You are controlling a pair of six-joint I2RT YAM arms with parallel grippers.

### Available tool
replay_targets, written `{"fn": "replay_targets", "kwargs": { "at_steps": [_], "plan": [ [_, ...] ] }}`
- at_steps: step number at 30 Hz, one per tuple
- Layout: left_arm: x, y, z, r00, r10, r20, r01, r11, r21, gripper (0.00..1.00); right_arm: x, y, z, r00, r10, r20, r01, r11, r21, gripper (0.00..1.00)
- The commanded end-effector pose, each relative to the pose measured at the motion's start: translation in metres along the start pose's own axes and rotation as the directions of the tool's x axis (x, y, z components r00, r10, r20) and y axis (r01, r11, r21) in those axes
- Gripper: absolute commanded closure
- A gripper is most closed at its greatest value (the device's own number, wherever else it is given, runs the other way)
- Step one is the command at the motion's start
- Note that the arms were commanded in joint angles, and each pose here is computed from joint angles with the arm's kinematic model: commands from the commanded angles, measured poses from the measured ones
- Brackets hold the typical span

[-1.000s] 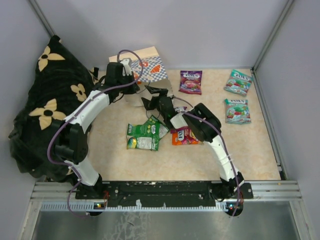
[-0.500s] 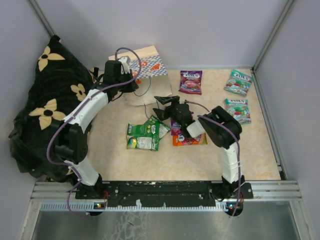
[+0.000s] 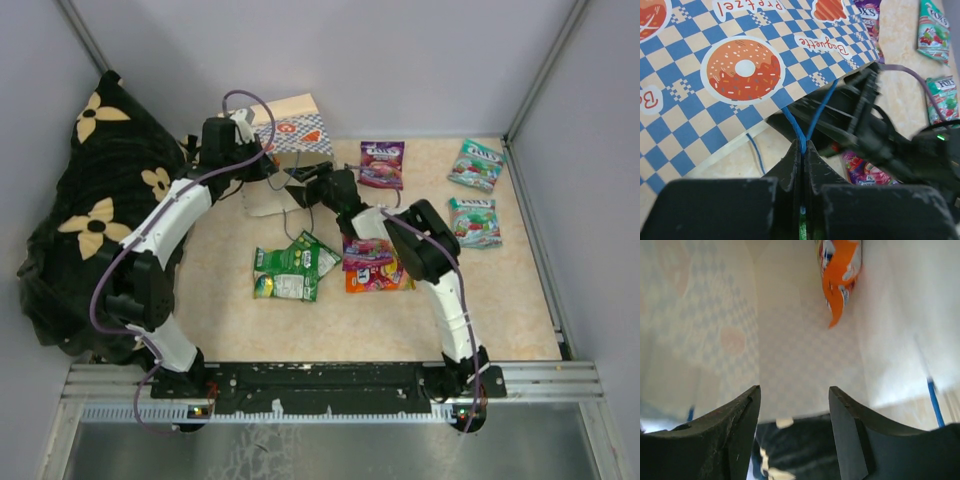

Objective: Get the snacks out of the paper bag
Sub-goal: Take out the snack from the paper bag.

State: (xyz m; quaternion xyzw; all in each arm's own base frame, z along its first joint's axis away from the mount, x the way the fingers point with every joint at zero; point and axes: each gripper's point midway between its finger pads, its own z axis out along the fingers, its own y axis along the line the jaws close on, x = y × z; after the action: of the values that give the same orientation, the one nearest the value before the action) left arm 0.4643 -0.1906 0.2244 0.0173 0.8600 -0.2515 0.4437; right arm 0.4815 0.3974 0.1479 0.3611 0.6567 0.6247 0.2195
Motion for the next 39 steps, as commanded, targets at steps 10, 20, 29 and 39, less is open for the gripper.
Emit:
{"fn": "replay_targets", "kwargs": {
  "at_steps": [10, 20, 29, 39],
  "plan": [
    [-0.017, -0.045, -0.017, 0.996, -0.087, 0.031, 0.079, 0.974, 0.213, 1.0, -0.012, -0.041, 0.118, 0.993, 0.07, 0.09, -0.081, 0.99, 0.117, 0.28],
    [-0.013, -0.04, -0.01, 0.997, -0.08, 0.023, 0.074, 0.978, 0.197, 1.0, 0.009, -0.054, 0.119, 0.992, 0.017, 0.125, -0.036, 0.988, 0.152, 0.28],
    [-0.007, -0.017, -0.01, 0.998, -0.055, 0.02, 0.053, 0.993, 0.108, 1.0, 0.015, -0.039, 0.027, 0.974, -0.091, 0.205, 0.068, 0.991, 0.117, 0.27],
    [-0.005, -0.034, -0.02, 0.997, -0.077, -0.01, 0.077, 0.978, 0.195, 1.0, 0.045, -0.027, 0.063, 0.982, -0.187, -0.029, 0.189, 0.976, 0.106, 0.36]
  ]
}}
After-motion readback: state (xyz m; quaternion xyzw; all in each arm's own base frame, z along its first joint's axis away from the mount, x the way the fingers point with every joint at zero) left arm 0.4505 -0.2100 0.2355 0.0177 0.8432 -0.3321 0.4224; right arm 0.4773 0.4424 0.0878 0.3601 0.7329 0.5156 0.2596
